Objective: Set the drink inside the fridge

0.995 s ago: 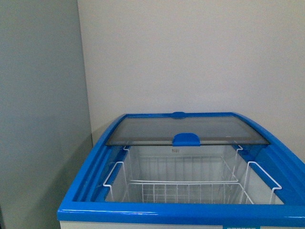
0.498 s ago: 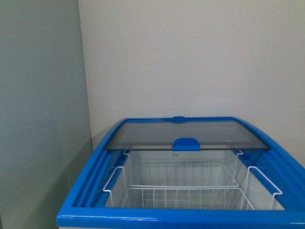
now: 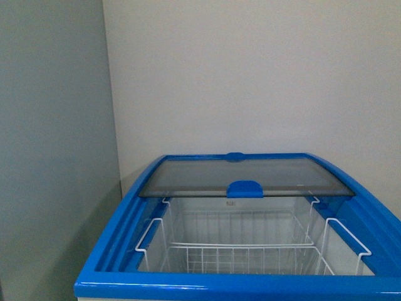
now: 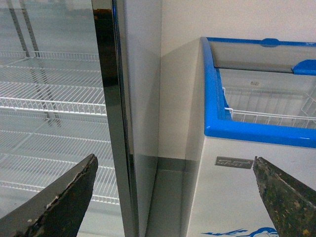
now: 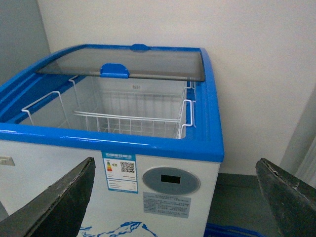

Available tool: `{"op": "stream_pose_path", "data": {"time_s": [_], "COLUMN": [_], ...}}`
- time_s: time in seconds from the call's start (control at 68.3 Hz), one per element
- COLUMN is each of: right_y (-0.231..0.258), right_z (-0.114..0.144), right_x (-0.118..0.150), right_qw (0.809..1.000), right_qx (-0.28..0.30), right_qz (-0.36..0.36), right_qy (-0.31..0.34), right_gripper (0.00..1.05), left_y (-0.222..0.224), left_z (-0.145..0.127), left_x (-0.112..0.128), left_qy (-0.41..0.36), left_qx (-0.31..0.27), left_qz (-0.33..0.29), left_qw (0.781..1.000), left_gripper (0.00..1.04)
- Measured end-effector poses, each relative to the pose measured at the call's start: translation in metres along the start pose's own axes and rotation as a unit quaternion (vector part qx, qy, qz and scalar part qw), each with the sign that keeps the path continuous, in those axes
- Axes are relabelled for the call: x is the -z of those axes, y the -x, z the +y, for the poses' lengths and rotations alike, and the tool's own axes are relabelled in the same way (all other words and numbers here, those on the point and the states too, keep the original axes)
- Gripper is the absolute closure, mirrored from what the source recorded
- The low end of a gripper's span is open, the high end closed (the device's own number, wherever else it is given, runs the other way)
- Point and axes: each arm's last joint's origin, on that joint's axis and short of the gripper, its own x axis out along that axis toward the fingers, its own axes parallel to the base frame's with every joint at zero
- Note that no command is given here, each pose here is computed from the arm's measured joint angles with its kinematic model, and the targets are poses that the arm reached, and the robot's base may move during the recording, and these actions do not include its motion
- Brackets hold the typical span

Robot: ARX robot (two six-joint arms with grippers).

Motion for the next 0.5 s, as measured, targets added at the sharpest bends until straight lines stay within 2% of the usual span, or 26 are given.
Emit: {"op": "stream_pose_path", "data": {"time_s": [0.498], "right_y": [0.0000], "right_z": [0.0000], "right_x": [0.0000], "right_qw": [1.000], "right_qx": [0.000], "right_qz": [0.000], "right_qy": [0.000], "right_gripper": [0.07], "left_y": [0.0000], "left_z": [0.0000], "left_x": [0.0000], "left_qy": [0.000], "left_qx": [0.000], "left_qz": [0.000], "left_qw": [1.000], "left_gripper": [0.08]}}
